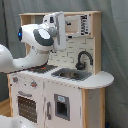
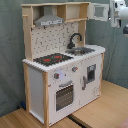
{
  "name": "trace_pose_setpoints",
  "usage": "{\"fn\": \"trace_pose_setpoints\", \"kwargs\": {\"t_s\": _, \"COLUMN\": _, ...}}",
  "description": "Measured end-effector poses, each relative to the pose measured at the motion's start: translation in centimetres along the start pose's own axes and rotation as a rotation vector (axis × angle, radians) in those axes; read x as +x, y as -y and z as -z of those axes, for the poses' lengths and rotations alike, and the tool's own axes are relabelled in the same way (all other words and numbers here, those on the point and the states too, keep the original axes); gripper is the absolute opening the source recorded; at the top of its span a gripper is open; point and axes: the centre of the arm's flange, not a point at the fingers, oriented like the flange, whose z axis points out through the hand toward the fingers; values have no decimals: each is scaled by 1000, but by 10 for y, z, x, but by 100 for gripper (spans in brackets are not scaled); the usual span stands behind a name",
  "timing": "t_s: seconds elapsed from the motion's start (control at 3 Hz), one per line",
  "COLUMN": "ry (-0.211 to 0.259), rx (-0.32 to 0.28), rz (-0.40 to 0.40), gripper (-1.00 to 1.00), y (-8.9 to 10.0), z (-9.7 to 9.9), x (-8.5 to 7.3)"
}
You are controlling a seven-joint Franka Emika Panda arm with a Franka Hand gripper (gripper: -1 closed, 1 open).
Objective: Play with the kitchen
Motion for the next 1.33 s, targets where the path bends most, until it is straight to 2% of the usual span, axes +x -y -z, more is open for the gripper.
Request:
{"fn": "trace_pose_setpoints", "kwargs": {"t_s": 0.33, "ry": 8, "rx": 6, "rz": 22, "gripper": -100, "y": 22, "z": -9, "x": 13}}
{"fn": "trace_pose_setpoints", "kwargs": {"t_s": 0.67, "ry": -44, "rx": 3, "rz": 85, "gripper": -100, "y": 46, "z": 3, "x": 47}}
{"fn": "trace_pose_setpoints", "kwargs": {"t_s": 1.0, "ry": -72, "rx": 13, "rz": 105, "gripper": -100, "y": 63, "z": 0, "x": 72}}
{"fn": "trace_pose_setpoints", "kwargs": {"t_s": 1.33, "ry": -96, "rx": 22, "rz": 124, "gripper": -100, "y": 72, "z": -10, "x": 98}}
